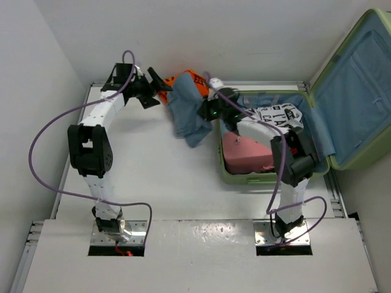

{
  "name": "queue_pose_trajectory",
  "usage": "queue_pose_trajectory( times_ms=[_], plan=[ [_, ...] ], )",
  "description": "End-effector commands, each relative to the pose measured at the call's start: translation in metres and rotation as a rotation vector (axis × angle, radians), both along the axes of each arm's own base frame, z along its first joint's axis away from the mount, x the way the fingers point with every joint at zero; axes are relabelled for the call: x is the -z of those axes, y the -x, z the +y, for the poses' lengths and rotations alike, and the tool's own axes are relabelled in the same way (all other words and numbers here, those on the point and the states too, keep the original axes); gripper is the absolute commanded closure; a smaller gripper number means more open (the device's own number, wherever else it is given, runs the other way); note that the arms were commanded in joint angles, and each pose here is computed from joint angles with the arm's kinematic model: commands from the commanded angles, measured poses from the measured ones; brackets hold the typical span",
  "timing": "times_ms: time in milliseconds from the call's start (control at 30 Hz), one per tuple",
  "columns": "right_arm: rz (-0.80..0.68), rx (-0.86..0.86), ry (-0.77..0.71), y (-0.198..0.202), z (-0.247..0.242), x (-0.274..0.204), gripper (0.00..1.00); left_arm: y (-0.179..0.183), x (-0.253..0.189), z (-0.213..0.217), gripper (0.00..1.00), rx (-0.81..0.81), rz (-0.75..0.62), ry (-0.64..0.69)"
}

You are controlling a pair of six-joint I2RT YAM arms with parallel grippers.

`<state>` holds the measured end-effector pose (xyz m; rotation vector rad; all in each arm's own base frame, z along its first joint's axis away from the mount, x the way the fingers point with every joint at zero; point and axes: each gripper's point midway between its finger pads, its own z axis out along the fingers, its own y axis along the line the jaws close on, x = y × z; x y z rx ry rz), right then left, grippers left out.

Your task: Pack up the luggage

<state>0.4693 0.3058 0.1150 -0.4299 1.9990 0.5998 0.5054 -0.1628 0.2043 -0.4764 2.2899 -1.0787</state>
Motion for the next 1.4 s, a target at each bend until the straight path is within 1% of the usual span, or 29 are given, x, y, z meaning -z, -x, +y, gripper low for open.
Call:
queue_pose_trajectory(
  times_ms=[0,33,67,100,167,200,267,333,367,433,467,567,633,667,733,767,800,933,967,1000,1033,1133,1267,1333,1367],
  plan=[
    [-0.233,0.166,-0.030,-0.042,-0.088,-0.106,1.00,-0.013,-0.044,0.035,0.00,-0.068,-0.148,-0.043],
    [-0.236,0.208,-0.016,-0.042,-0.117,-0.110,1.00,-0.013,-0.035,0.035,0.00,-0.062,-0.136,-0.052],
    [-0.219,0.257,0.031,-0.046,-0.149,-0.102,1.00,-0.012,-0.026,0.040,0.00,-0.070,-0.116,-0.053],
    [-0.219,0.283,0.035,-0.046,-0.162,-0.103,1.00,-0.010,-0.022,0.040,0.00,-0.070,-0.105,-0.054],
    [-0.167,0.369,0.070,-0.038,-0.214,-0.085,1.00,-0.008,-0.016,0.041,0.00,-0.064,-0.098,-0.063],
    [-0.138,0.391,0.084,-0.033,-0.227,-0.074,1.00,-0.008,-0.014,0.041,0.00,-0.064,-0.098,-0.063],
    [-0.071,0.457,0.126,-0.023,-0.267,-0.049,1.00,-0.009,-0.009,0.041,0.00,-0.063,-0.089,-0.063],
    [-0.039,0.463,0.157,-0.019,-0.279,-0.036,1.00,-0.010,-0.008,0.042,0.00,-0.066,-0.094,-0.075],
    [-0.001,0.501,0.160,-0.015,-0.301,-0.025,1.00,-0.013,-0.008,0.042,0.00,-0.066,-0.095,-0.075],
    [0.049,0.491,0.175,-0.007,-0.308,-0.008,1.00,-0.014,-0.003,0.042,0.00,-0.061,-0.091,-0.082],
    [0.096,0.473,0.213,0.001,-0.310,0.007,1.00,-0.014,-0.003,0.043,0.00,-0.056,-0.096,-0.088],
    [0.202,0.425,0.256,0.017,-0.313,0.033,1.00,-0.017,0.003,0.046,0.00,-0.051,-0.091,-0.089],
    [0.229,0.410,0.282,0.021,-0.318,0.039,1.00,-0.018,0.008,0.050,0.00,-0.040,-0.094,-0.099],
    [0.275,0.410,0.298,0.031,-0.322,0.047,1.00,-0.017,0.007,0.049,0.00,-0.032,-0.094,-0.092],
    [0.303,0.425,0.313,0.039,-0.331,0.051,1.00,-0.017,0.015,0.053,0.00,-0.039,-0.096,-0.127],
    [0.344,0.444,0.324,0.050,-0.337,0.056,1.00,-0.017,0.015,0.056,0.00,-0.055,-0.095,-0.141],
    [0.347,0.462,0.323,0.056,-0.342,0.054,1.00,-0.018,0.016,0.058,0.00,-0.056,-0.101,-0.155],
    [0.437,0.519,0.309,0.091,-0.357,0.059,1.00,-0.016,0.020,0.058,0.00,-0.050,-0.097,-0.161],
    [0.442,0.522,0.309,0.096,-0.357,0.060,1.00,-0.016,0.020,0.058,0.00,-0.050,-0.097,-0.161],
    [0.428,0.530,0.316,0.100,-0.359,0.051,1.00,-0.016,0.020,0.058,0.00,-0.050,-0.097,-0.161],
    [0.443,0.537,0.338,0.108,-0.362,0.057,1.00,-0.016,0.020,0.058,0.00,-0.050,-0.097,-0.161],
    [0.423,0.641,0.334,0.114,-0.391,0.043,1.00,-0.016,0.025,0.062,0.00,-0.059,-0.092,-0.182],
    [0.468,0.618,0.296,0.125,-0.386,0.043,1.00,-0.016,0.028,0.064,0.00,-0.049,-0.119,-0.245],
    [0.477,0.578,0.278,0.126,-0.374,0.044,0.75,-0.021,0.027,0.059,0.00,-0.038,-0.154,-0.305],
    [0.467,0.572,0.268,0.124,-0.372,0.043,0.62,-0.027,0.021,0.056,0.00,0.001,-0.209,-0.365]
  ],
)
